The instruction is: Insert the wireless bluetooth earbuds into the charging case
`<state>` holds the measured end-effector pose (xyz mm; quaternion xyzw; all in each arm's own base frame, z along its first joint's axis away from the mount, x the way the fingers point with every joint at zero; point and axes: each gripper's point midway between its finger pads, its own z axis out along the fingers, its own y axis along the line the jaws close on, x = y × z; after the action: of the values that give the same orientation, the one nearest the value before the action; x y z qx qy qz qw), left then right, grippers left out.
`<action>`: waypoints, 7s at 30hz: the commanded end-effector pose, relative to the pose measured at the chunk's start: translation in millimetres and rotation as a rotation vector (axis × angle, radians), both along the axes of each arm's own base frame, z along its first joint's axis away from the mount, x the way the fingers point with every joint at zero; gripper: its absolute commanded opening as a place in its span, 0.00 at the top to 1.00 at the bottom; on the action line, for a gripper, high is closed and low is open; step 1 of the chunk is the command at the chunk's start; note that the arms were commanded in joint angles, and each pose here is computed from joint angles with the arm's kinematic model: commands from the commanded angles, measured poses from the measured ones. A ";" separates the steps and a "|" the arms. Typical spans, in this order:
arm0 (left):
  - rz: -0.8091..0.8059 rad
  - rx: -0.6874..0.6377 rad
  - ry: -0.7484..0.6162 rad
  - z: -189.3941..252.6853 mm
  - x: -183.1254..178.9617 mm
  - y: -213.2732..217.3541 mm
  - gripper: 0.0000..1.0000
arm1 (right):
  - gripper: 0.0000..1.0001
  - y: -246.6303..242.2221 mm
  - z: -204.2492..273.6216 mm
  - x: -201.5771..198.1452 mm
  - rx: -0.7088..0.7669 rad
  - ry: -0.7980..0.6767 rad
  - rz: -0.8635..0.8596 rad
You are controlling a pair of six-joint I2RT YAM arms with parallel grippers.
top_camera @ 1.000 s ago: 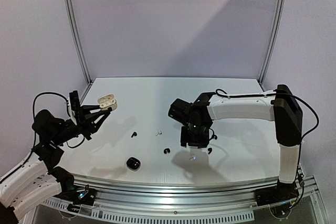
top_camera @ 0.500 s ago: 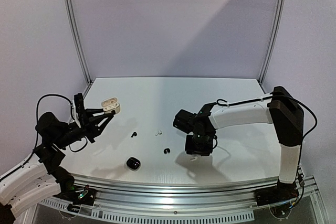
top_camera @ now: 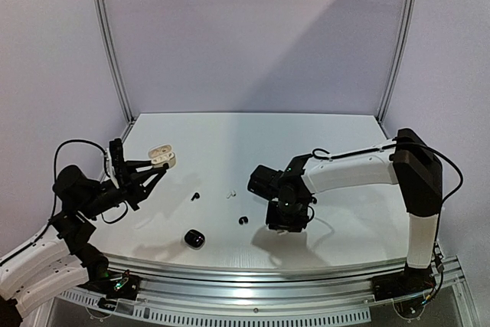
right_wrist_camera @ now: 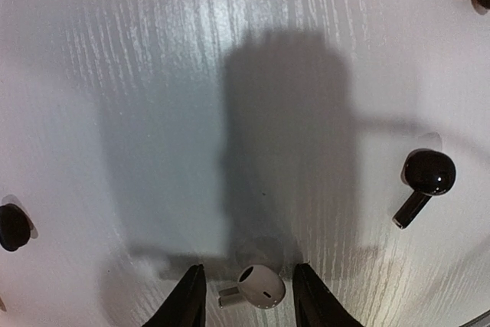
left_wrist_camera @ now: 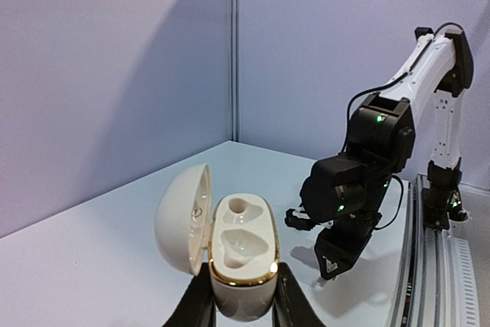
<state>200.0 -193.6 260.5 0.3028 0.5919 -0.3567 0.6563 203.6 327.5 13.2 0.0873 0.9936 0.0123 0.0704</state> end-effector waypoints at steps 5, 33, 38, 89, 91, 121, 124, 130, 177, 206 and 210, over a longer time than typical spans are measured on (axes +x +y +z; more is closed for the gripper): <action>-0.007 0.011 0.001 -7.7 -4.0 -1.0 1.00 | 0.60 -13.8 -4.4 -17.8 -0.071 0.039 -0.011; 0.000 0.017 -0.001 -8.7 -2.3 -0.8 1.00 | 0.57 5.6 24.1 -0.2 -0.064 -0.010 0.299; 0.002 0.018 -0.004 -8.3 -2.2 -0.7 1.00 | 0.60 -2.3 14.5 2.5 -0.103 0.008 0.287; 0.015 0.019 -0.003 -7.5 0.9 0.0 1.00 | 0.98 24.7 69.3 45.1 -0.084 -0.111 0.420; 0.004 0.018 -0.013 -3.5 0.3 -1.8 1.00 | 1.00 45.6 114.8 64.7 -0.027 -0.248 0.443; 0.061 -0.020 -0.081 37.8 9.9 -18.4 1.00 | 1.00 250.8 379.3 -5.4 0.568 -1.327 1.233; 0.059 -0.025 -0.085 40.7 9.1 -18.2 1.00 | 1.00 250.5 369.1 -0.9 0.523 -1.324 1.234; 0.056 -0.029 -0.084 42.2 7.5 -17.5 1.00 | 1.00 251.0 349.4 4.0 0.476 -1.302 1.240; 0.032 -0.066 -0.088 54.5 3.1 -18.4 1.00 | 0.97 243.5 297.9 15.7 0.301 -1.240 1.293; 0.054 -0.080 -0.132 62.2 5.4 -16.3 1.00 | 0.88 250.5 280.8 21.5 0.251 -1.214 1.312; 0.061 -0.079 -0.133 61.9 6.2 -15.4 1.00 | 0.86 249.8 279.7 22.2 0.241 -1.213 1.312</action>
<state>215.3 -209.4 284.2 0.2799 0.5939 -0.3317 0.6774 225.8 573.2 331.6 -0.4862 0.6092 0.2262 0.5842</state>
